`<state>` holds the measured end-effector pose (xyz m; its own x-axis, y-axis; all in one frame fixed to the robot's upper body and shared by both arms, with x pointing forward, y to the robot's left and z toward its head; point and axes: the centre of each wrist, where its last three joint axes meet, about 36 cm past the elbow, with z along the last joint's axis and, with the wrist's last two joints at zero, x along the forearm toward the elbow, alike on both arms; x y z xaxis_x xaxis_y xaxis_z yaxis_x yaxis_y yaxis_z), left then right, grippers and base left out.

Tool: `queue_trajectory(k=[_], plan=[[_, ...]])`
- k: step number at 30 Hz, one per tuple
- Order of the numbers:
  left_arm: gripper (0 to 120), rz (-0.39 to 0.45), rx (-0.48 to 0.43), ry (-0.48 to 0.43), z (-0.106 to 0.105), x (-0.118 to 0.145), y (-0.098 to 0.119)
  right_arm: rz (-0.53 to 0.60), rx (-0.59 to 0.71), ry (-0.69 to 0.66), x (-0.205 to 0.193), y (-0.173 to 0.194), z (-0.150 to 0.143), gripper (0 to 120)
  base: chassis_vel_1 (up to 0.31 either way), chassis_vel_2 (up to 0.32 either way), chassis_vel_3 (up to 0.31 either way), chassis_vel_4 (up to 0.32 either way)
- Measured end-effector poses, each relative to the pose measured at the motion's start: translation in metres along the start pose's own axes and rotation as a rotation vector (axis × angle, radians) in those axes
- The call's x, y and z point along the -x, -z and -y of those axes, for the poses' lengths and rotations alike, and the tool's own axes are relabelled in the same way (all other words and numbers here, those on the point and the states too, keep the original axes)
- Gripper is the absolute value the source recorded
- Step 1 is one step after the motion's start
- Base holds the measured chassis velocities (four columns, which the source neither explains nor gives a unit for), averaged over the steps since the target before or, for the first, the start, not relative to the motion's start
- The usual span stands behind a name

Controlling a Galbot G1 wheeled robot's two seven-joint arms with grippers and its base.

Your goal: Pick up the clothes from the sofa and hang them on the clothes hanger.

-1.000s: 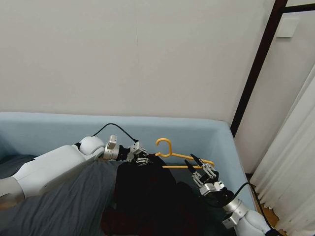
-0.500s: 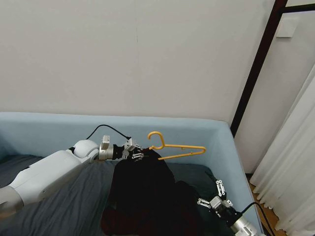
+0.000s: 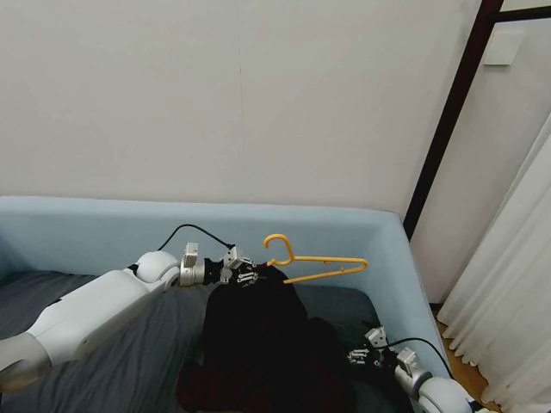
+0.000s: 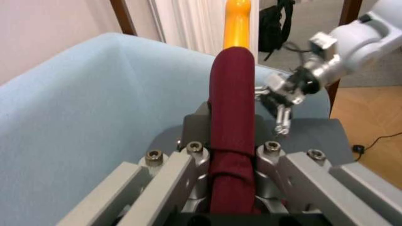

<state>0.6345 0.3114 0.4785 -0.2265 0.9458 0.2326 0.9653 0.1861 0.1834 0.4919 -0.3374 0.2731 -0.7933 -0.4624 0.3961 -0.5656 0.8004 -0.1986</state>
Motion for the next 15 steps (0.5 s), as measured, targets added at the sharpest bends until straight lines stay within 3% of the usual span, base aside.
queue_trajectory(k=[7, 15], plan=[[7, -0.004, -0.008, -0.001, 0.000, 0.001, -0.005, -0.063, -0.014, 0.024, 0.048, 0.005, 0.017, 100, 0.000, 0.000, 0.000, 0.000], [7, -0.001, -0.010, -0.009, 0.000, 0.002, -0.005, -0.141, -0.037, 0.020, 0.072, -0.013, 0.022, 100, 0.000, 0.000, 0.000, 0.000]])
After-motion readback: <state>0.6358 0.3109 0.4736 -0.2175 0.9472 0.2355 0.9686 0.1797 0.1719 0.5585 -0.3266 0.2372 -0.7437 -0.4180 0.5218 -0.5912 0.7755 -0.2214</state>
